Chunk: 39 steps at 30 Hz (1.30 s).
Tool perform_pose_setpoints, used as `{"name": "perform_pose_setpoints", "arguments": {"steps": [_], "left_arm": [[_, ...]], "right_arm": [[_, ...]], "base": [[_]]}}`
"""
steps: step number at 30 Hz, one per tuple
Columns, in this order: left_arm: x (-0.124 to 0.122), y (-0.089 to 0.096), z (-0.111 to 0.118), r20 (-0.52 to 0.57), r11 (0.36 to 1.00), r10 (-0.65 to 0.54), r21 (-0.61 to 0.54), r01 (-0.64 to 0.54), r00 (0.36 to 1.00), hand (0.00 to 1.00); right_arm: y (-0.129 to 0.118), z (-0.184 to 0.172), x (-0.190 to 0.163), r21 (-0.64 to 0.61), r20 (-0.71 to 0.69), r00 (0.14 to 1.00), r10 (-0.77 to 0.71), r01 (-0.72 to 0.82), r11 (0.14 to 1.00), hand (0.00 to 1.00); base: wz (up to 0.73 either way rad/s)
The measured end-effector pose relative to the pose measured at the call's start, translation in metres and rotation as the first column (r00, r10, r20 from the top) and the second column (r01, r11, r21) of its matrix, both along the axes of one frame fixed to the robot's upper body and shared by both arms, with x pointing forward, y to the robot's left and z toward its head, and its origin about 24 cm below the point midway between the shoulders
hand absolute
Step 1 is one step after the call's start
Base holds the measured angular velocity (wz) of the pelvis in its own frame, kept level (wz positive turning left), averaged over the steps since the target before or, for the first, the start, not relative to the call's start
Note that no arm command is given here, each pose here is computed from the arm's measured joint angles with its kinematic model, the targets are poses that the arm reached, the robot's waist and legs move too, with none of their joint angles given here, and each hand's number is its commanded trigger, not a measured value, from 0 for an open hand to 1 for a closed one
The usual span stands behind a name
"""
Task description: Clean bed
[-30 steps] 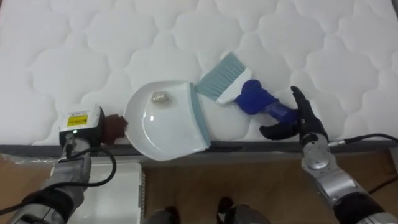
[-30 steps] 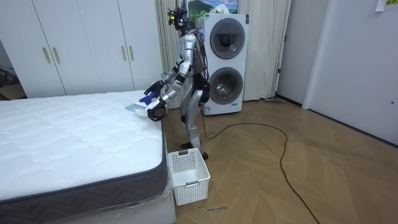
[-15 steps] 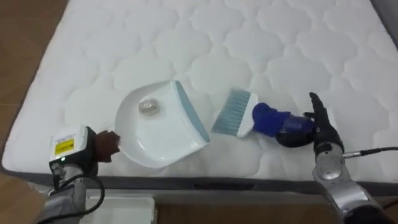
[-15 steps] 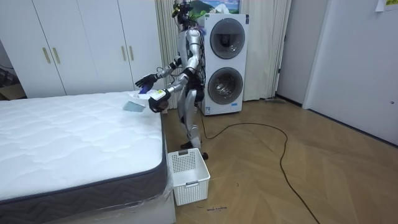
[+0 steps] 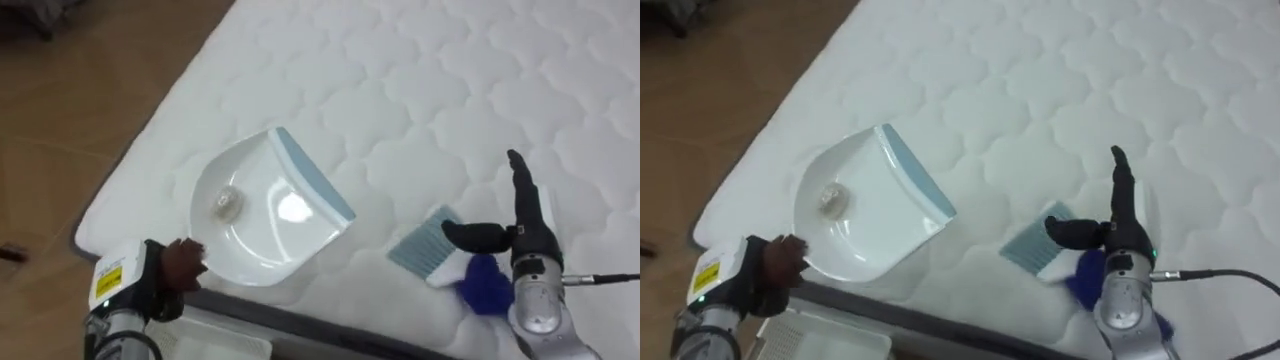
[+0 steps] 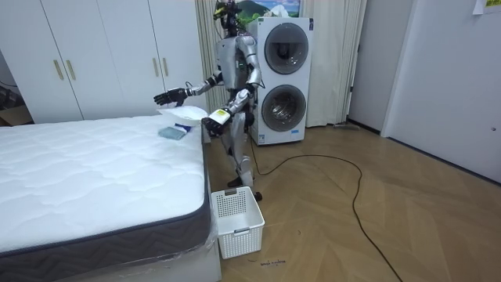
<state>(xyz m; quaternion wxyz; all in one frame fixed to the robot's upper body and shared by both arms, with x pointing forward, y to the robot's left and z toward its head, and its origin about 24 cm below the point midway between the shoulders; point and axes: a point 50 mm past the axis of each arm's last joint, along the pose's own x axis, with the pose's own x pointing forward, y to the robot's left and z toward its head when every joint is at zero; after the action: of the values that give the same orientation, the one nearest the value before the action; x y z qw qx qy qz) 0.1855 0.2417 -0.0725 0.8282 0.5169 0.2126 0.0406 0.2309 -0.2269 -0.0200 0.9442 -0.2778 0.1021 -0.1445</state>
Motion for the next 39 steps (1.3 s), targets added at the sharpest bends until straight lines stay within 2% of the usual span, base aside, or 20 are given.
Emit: {"name": "perform_pose_setpoints", "arguments": {"steps": [5,15,19,23,34,36,39], "left_arm": [[-0.01,0.004,-0.002,-0.011,0.999,0.043,-0.027,-0.043,0.999,1.0],[0.013,-0.01,0.01,0.053,0.996,-0.011,-0.091,0.016,0.999,1.0],[0.013,-0.005,0.01,0.038,0.991,0.009,-0.131,-0.003,0.999,1.0],[0.017,-0.015,0.008,0.026,0.987,-0.017,-0.162,0.021,1.0,1.0],[0.022,-0.01,0.013,0.049,0.986,0.0,-0.165,0.008,0.999,1.0],[0.023,-0.003,0.016,0.063,0.987,0.033,-0.162,-0.022,0.997,1.0],[0.026,-0.003,0.019,0.074,0.987,0.017,-0.164,-0.005,0.997,1.0]], "right_arm": [[0.001,0.01,0.004,-0.057,0.043,0.999,0.028,-0.025,0.998,0.0],[-0.011,0.013,-0.002,-0.053,0.095,0.995,-0.002,0.007,0.999,0.0],[-0.008,0.013,-0.002,-0.05,0.087,0.996,0.014,-0.009,0.999,0.0],[-0.011,0.012,-0.002,-0.052,0.071,0.997,-0.006,0.01,0.999,0.0],[-0.007,0.006,-0.006,-0.04,0.047,0.999,0.0,0.002,0.999,0.0],[-0.004,0.007,-0.004,-0.058,0.059,0.998,0.018,-0.015,0.998,0.0],[-0.008,-0.004,-0.018,-0.038,0.014,1.0,-0.014,0.015,0.999,0.0]], "base": [[0.55],[1.21],[0.95],[0.89],[0.23],[-0.11],[0.81]]}}
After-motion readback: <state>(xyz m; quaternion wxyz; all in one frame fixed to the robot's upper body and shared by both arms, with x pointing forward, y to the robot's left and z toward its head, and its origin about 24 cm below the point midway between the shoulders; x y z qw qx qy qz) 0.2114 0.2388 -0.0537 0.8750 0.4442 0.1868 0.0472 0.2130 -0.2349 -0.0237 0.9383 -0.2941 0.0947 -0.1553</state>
